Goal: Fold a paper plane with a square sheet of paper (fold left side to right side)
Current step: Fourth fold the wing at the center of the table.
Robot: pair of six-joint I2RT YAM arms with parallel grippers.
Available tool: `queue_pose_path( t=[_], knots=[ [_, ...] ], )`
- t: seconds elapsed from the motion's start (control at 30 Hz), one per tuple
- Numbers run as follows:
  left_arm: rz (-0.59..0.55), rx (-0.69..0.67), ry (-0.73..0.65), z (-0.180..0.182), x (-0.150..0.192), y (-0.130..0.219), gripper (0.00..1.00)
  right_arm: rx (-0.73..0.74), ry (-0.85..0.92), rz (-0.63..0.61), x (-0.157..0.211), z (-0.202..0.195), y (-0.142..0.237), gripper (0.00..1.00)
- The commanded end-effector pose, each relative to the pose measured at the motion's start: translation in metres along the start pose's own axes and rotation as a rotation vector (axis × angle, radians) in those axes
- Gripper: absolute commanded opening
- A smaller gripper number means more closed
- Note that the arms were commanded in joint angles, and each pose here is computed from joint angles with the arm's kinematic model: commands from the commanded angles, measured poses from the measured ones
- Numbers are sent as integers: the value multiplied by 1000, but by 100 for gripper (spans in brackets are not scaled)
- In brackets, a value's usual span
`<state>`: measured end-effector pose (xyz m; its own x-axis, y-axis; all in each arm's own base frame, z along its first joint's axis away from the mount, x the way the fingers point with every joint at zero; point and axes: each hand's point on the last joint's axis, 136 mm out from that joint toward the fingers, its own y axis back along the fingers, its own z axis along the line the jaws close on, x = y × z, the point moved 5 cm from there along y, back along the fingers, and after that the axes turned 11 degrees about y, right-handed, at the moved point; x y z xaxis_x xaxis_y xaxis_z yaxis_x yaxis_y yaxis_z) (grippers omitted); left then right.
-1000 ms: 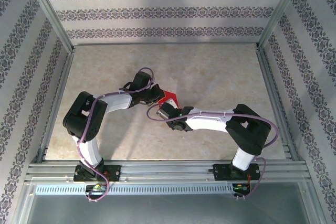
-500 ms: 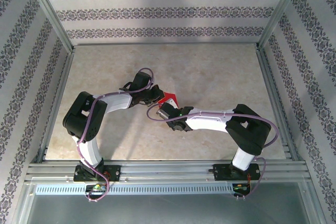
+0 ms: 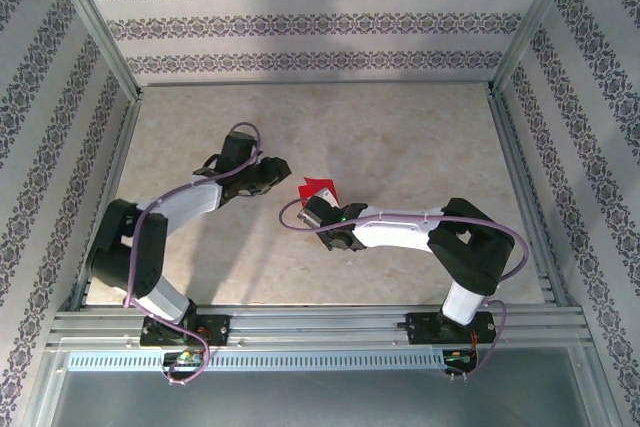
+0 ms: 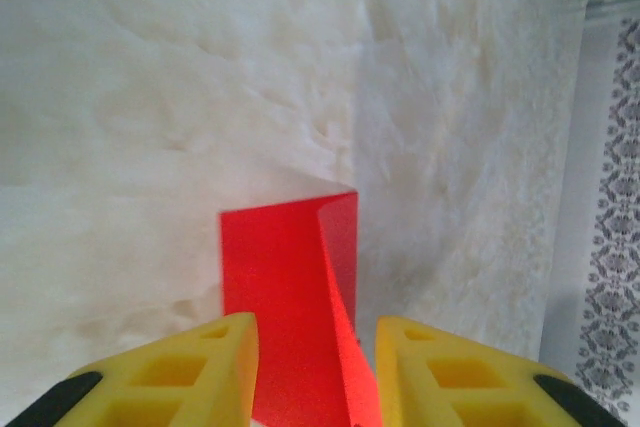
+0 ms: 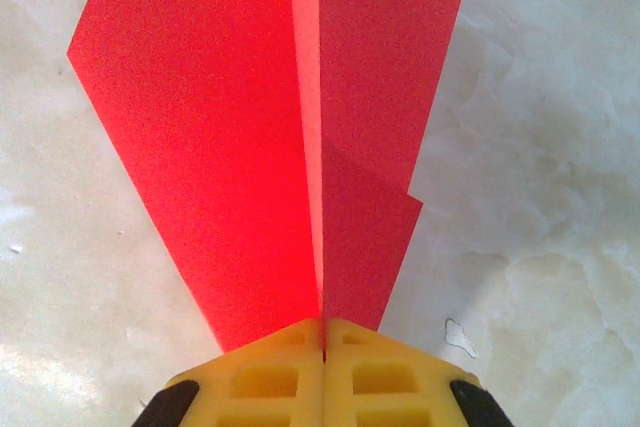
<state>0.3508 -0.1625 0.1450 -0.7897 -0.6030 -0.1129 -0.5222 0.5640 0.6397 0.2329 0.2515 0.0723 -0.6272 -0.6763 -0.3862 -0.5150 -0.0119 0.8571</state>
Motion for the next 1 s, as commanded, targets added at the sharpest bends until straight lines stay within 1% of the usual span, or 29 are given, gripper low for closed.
queue_pose_path(
  t=[0.0,0.1,0.2,0.3,0.57,0.7,0.83,0.97],
  knots=[
    [-37,-68,-5,22,-7,26,38,-3,21,26,6,6,-2,6],
    [-63,-90,6,32,-13,44,40,-20,20,28,6,8,-2,6],
    [-72,-106,2,37,-14,53,40,-32,25,32,8,9,-3,6],
    [-64,-120,-2,41,-12,54,40,-49,34,39,10,12,-6,6],
    [-44,-107,19,44,-11,46,40,-100,19,60,16,16,-16,6],
    [-38,-106,13,44,-11,46,40,-145,-21,41,13,12,-12,6],
    [-20,-93,12,44,-8,44,40,-232,-88,-1,9,5,-2,6],
    [20,-65,13,43,-2,38,40,-408,-176,-35,9,1,4,6]
  ],
)
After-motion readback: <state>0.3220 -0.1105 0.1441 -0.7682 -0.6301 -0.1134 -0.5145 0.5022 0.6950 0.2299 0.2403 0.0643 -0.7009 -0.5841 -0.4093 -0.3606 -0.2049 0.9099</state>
